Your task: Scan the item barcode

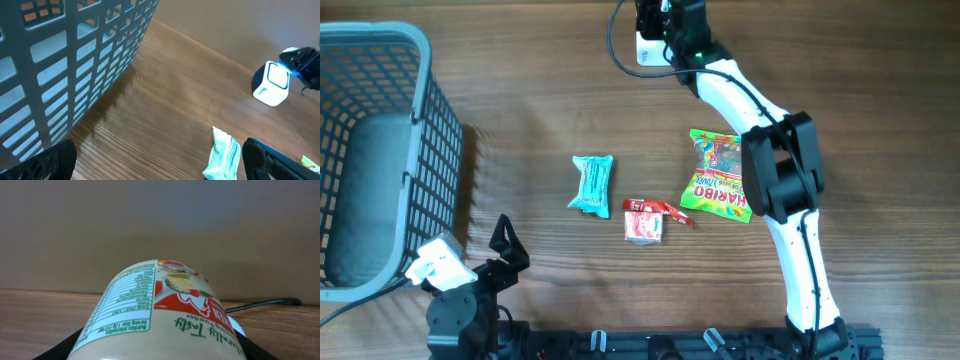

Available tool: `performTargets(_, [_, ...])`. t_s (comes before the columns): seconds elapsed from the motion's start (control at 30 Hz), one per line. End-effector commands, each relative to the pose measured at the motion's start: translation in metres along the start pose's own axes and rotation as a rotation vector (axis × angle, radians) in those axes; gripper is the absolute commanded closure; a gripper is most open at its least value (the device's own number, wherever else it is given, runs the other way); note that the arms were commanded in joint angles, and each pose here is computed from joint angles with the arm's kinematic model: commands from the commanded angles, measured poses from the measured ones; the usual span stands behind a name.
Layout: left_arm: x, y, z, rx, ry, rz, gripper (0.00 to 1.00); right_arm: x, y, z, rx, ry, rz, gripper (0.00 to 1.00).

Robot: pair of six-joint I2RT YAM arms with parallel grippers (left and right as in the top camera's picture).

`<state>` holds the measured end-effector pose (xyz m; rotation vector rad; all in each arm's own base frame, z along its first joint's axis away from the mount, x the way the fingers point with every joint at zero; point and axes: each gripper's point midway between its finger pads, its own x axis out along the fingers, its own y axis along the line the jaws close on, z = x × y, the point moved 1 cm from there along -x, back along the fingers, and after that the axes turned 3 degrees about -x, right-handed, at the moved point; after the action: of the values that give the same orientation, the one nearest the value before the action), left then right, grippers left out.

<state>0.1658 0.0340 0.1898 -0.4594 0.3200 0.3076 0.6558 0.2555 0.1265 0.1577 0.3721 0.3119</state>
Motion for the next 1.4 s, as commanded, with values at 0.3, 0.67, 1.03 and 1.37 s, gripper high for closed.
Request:
performTargets(0.3, [0.0,0.001,0.0,0.012,-0.008,0.003,0.0,-0.126,-0.089,0.127,-0.05,0.057,-0.324,0.35])
performTargets(0.67, [0.0,0.001,0.0,0.012,-0.008,0.003,0.0,-0.406,-0.515,-0.08,0.711,0.619,-1.083,0.37])
performTargets(1.03, [0.0,0.001,0.0,0.012,-0.008,0.003,0.0,-0.492,-0.527,-0.003,0.932,0.299,-1.063,0.0])
performTargets(1.37, [0.0,0.001,0.0,0.012,-0.008,0.003,0.0,-0.342,-0.157,0.039,0.56,0.773,-0.453,0.0])
